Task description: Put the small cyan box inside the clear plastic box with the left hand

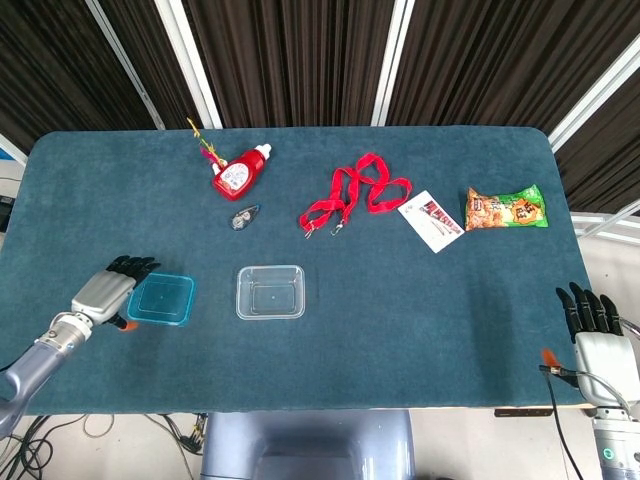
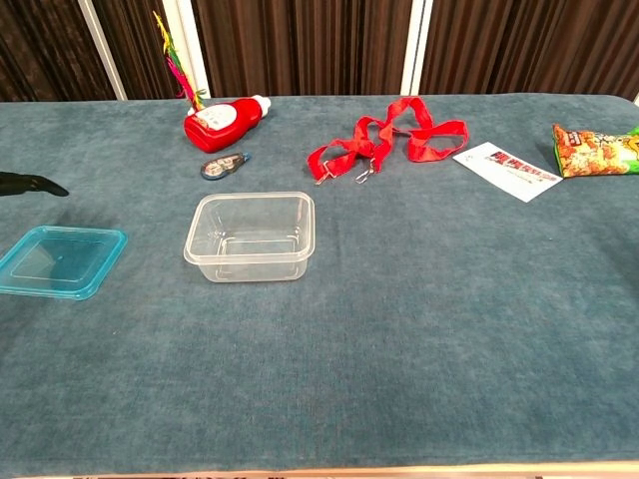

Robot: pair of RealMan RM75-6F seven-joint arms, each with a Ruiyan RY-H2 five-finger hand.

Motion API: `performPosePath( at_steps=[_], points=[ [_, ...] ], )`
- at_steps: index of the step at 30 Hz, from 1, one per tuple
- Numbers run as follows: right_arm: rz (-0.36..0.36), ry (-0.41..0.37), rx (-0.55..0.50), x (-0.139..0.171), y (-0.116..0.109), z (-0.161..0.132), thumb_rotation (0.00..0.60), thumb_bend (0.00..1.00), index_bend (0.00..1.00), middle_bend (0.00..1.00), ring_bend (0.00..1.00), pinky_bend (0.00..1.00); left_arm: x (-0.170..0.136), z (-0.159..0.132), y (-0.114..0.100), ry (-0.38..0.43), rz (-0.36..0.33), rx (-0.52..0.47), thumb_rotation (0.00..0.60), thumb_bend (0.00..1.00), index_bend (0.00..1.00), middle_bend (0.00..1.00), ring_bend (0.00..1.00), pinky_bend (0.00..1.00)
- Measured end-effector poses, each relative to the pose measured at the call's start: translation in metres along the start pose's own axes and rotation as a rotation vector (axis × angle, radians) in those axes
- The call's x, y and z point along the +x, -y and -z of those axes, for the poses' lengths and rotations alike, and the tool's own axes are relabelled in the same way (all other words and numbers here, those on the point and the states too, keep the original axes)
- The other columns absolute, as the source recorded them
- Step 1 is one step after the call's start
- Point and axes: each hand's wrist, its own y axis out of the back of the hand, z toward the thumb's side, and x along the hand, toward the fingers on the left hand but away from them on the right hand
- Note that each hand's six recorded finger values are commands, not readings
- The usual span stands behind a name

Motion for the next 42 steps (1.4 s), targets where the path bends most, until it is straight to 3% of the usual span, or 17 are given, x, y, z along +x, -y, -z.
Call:
performPosePath(
  at_steps=[21,42],
  points=[
    [-0.004,0.003,-0.002,0.000,0.000,0.001,0.600,0.31,0.04,0.04,0.04,0.00,0.018,-0.016,0.013,-0.007,0.061,0.024,0.600,0.05,0.00,0.00,0.00,0.00],
    [-0.008,0.005,-0.004,0.000,0.000,0.001,0.600,0.31,0.04,0.04,0.04,0.00,0.027,-0.026,0.016,-0.008,0.066,0.045,0.600,0.05,0.00,0.13,0.00,0.00]
  ],
)
